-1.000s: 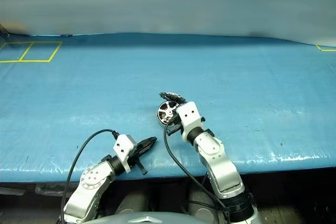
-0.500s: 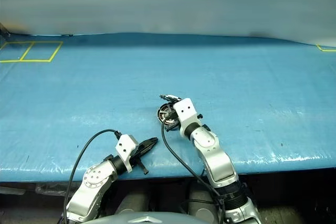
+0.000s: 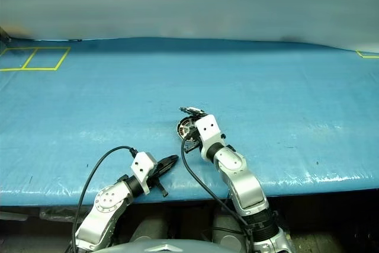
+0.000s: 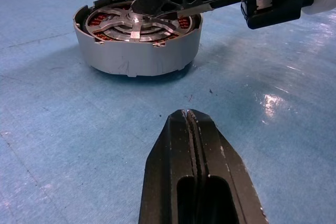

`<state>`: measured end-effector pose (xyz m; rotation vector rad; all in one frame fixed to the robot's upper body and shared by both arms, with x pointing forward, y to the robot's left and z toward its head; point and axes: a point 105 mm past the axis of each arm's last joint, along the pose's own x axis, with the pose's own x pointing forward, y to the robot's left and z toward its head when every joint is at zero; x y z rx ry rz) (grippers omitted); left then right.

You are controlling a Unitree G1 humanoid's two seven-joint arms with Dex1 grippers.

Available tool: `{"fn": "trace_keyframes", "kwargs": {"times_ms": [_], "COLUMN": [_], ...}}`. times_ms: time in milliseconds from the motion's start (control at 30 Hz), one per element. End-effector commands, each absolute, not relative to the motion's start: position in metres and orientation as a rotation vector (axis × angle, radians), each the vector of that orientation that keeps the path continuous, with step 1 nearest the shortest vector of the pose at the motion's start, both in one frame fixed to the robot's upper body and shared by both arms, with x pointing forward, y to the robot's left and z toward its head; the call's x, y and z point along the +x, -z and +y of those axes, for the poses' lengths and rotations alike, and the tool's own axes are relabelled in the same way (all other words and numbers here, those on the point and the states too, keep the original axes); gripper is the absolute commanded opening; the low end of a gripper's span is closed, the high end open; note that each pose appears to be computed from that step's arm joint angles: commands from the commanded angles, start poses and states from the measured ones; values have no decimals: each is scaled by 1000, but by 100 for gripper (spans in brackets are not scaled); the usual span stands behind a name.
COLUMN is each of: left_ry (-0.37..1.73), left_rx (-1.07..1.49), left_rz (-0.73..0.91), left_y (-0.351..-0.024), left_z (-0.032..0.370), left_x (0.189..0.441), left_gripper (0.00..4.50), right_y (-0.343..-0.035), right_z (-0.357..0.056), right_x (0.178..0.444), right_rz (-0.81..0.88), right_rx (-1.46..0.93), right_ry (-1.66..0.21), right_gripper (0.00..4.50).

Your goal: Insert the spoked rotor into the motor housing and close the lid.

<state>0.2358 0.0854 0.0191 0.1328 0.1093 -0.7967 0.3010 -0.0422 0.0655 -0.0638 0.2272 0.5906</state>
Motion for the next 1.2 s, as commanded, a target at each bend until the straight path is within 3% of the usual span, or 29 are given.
{"fn": "trace_keyframes", "kwargs": {"times_ms": [33,267,400,567,800,900,1033,1200], "left_ry": [791,785,787,783,756,744,732,734], "left_rx": [141,135,128,123,139,141,152,157], "left_rz": [72,63,54,-6,-34,-27,-8,9], "left_y": [-25,-28,-29,-37,-41,-41,-39,-36], "left_z": [83,81,80,74,73,75,77,78], "left_x": [238,238,239,242,244,244,244,244], "left_gripper": [4,4,4,4,4,4,4,4], "right_y": [-71,-90,-104,-126,-152,-153,-150,-151], "right_z": [-45,-82,-101,-120,-123,-115,-83,-78], "right_x": [301,284,288,325,373,379,362,359], "right_rz": [210,237,246,167,29,35,102,125], "right_rx": [-50,-204,-256,-373,-429,-391,-196,-73], "right_ry": [-586,-584,-524,-376,-346,-434,-765,-838], "right_gripper": [0,0,0,0,0,0,0,0]}}
